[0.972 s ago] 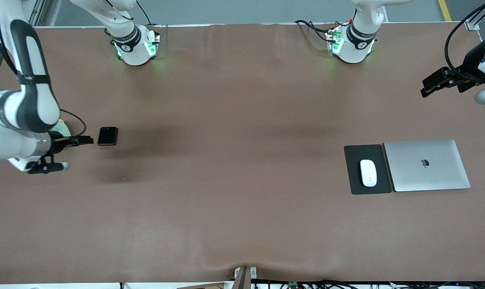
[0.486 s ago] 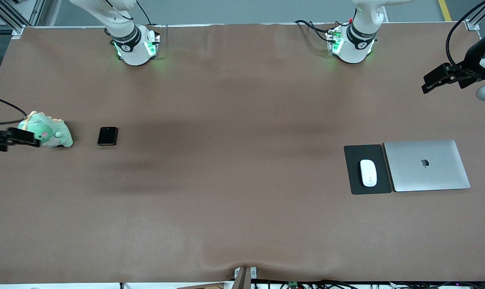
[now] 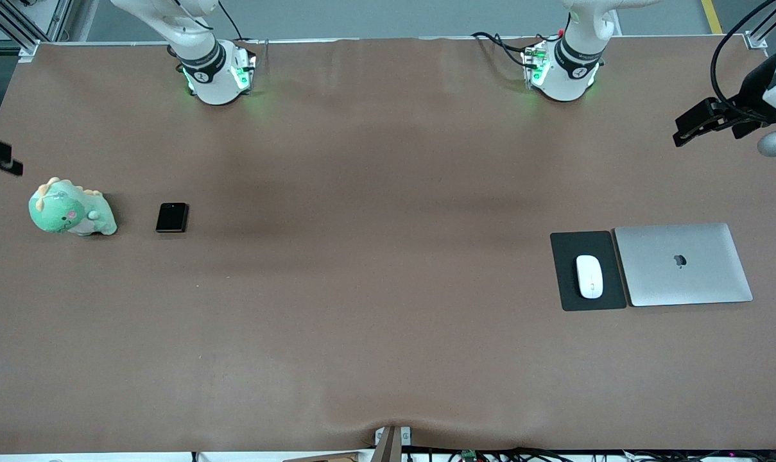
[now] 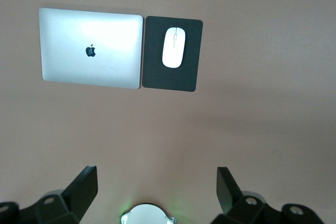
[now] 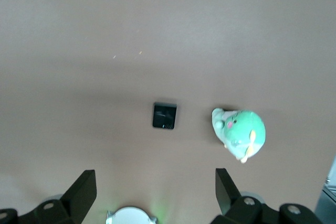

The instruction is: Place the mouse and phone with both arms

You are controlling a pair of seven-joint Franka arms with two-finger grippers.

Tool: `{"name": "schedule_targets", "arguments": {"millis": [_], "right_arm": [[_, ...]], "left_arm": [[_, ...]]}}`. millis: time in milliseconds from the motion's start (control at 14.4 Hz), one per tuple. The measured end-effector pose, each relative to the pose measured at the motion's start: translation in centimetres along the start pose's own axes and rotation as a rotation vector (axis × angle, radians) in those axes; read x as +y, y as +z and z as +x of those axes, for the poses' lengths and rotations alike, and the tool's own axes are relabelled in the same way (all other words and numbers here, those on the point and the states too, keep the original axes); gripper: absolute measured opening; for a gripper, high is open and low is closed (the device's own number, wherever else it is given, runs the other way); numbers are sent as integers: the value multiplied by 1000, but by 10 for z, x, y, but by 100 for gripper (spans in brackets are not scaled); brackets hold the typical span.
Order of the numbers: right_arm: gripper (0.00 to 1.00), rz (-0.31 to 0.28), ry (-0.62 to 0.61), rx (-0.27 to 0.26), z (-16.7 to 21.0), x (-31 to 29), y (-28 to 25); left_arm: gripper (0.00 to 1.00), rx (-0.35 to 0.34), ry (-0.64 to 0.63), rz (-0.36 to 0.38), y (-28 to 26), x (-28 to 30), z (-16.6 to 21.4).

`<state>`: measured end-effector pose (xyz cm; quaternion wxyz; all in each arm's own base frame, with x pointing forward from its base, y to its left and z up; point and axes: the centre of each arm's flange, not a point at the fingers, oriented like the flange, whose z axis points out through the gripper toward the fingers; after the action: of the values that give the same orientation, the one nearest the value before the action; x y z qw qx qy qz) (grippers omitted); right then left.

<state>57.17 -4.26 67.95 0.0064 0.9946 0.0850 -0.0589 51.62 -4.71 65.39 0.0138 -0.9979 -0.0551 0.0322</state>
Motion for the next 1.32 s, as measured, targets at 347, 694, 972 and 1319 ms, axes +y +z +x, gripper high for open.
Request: {"name": "schedule_targets", "arguments": {"millis": [347, 694, 972, 1319], "right_arm": [[100, 1, -16, -3, 3, -42, 4], [100, 0, 25, 18, -33, -28, 24], [100, 7, 99, 14, -51, -35, 30], [100, 7, 118, 17, -50, -34, 31]], "left_arm": [[100, 11, 91, 18, -2, -6, -4], [100, 30, 89, 15, -8, -14, -3], [100, 33, 89, 15, -9, -14, -3], [100, 34, 89, 15, -9, -14, -3]]}}
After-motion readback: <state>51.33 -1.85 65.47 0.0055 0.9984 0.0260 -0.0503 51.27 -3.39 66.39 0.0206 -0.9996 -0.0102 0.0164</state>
